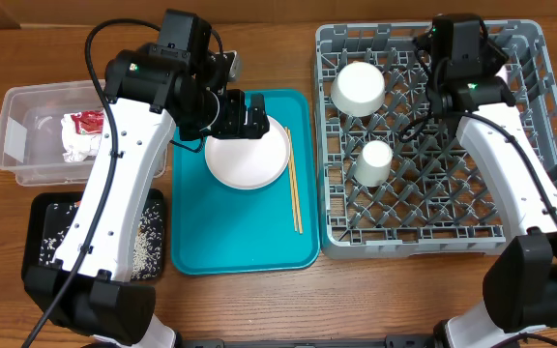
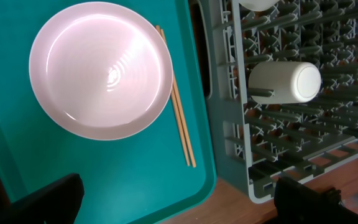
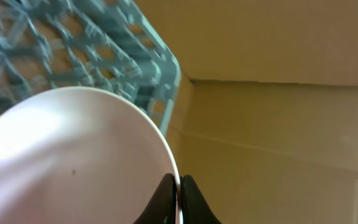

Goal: Sort waste into correct bins and load items into the dishwasher

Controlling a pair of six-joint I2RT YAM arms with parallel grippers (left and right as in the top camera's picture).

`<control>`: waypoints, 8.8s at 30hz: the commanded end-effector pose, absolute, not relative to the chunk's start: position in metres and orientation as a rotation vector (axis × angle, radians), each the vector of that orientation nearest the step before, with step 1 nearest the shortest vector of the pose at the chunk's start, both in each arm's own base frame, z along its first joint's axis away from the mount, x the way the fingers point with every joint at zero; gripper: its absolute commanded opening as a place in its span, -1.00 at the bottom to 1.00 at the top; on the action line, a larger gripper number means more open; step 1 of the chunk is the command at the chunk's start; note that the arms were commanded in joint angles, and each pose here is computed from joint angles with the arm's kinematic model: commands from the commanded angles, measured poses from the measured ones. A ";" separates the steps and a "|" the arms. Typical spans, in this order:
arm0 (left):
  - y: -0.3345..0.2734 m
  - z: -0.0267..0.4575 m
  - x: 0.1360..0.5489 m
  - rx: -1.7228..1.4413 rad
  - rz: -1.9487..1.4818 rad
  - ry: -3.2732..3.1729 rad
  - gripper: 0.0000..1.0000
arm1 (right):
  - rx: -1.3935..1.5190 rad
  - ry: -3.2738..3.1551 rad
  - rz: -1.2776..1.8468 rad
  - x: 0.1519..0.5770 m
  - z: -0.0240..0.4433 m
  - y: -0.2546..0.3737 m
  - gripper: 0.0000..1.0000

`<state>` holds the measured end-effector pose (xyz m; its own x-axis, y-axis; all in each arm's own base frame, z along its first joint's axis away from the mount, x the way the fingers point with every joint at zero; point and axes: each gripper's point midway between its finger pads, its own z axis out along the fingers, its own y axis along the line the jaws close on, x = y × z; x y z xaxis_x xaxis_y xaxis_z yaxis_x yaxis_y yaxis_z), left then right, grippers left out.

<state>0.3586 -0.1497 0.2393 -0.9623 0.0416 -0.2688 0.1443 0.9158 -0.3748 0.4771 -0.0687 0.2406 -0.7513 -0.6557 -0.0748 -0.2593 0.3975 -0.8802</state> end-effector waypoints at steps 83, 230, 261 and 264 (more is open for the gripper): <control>-0.152 0.248 0.358 0.166 -0.578 2.794 1.00 | -0.914 2.252 -1.552 0.476 0.151 0.020 0.01; -0.151 0.248 0.358 0.163 -0.577 2.794 1.00 | 0.154 2.617 0.163 0.470 0.127 0.020 -0.92; -0.152 0.248 0.358 0.164 -0.577 2.794 1.00 | 0.198 2.707 -0.082 0.448 0.117 -0.004 -0.92; -0.152 0.248 0.358 0.164 -0.577 2.794 0.99 | 0.213 2.737 -0.141 0.439 0.115 -0.013 -0.92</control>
<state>0.3586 -0.1497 0.2393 -0.9623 0.0416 -0.2688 0.1443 0.9158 -0.3748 0.4412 0.0248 0.1117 -0.9186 0.1005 -0.3821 0.0806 0.9944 0.0678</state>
